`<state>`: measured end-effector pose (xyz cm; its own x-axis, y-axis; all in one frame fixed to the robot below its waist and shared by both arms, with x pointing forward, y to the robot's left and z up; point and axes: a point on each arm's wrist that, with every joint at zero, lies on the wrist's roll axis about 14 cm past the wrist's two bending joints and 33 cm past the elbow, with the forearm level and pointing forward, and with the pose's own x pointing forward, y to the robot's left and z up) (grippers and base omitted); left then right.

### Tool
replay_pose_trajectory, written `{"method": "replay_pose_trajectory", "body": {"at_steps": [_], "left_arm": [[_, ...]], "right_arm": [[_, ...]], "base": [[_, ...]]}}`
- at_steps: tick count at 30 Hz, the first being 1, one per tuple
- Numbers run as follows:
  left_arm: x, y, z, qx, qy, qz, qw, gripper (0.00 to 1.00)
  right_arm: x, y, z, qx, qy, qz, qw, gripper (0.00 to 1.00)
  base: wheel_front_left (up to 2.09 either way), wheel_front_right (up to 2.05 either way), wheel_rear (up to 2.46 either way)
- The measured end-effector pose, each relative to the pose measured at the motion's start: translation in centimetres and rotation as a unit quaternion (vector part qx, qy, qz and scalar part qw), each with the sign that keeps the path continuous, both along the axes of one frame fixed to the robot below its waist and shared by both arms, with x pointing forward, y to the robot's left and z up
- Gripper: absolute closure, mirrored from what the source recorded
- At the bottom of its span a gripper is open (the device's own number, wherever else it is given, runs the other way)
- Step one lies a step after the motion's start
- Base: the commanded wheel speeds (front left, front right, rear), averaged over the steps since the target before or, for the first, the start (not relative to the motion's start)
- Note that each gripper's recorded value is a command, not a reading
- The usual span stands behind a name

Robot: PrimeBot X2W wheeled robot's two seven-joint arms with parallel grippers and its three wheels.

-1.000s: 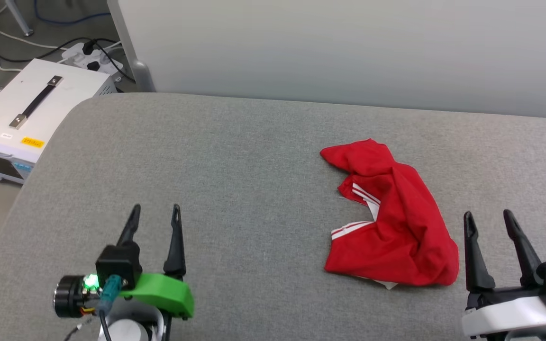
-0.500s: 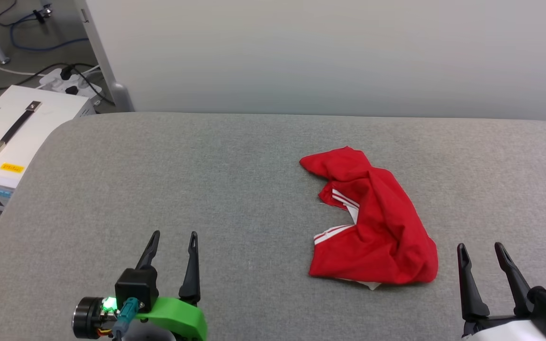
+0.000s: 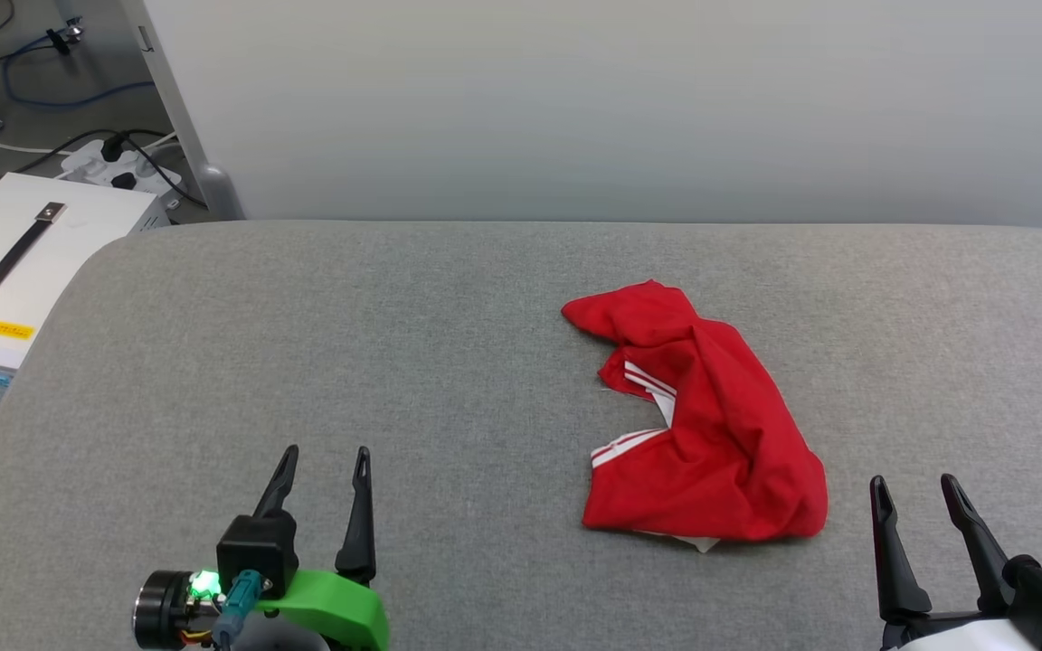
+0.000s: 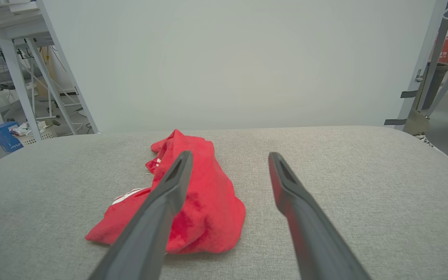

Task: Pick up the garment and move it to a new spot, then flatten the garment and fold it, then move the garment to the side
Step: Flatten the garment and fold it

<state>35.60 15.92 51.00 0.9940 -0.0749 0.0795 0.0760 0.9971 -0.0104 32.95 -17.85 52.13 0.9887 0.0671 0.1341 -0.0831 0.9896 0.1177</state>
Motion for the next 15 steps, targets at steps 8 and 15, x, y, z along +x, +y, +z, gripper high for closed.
{"method": "replay_pose_trajectory", "body": {"at_steps": [8, 15], "left_arm": [[0.2, 0.7, -0.1, 0.002, 0.000, 0.012, 1.000, 0.00], [0.9, 1.2, -0.5, -0.004, 0.005, 0.024, 1.000, 0.00]], "right_arm": [[1.6, -0.2, 2.8, -0.025, -0.043, 0.011, 0.999, 0.00], [7.1, 0.4, 9.2, -0.080, -0.134, 0.062, 0.986, 0.00]], "base": [[0.00, 0.00, 0.00], [0.00, 0.00, 0.00]]}}
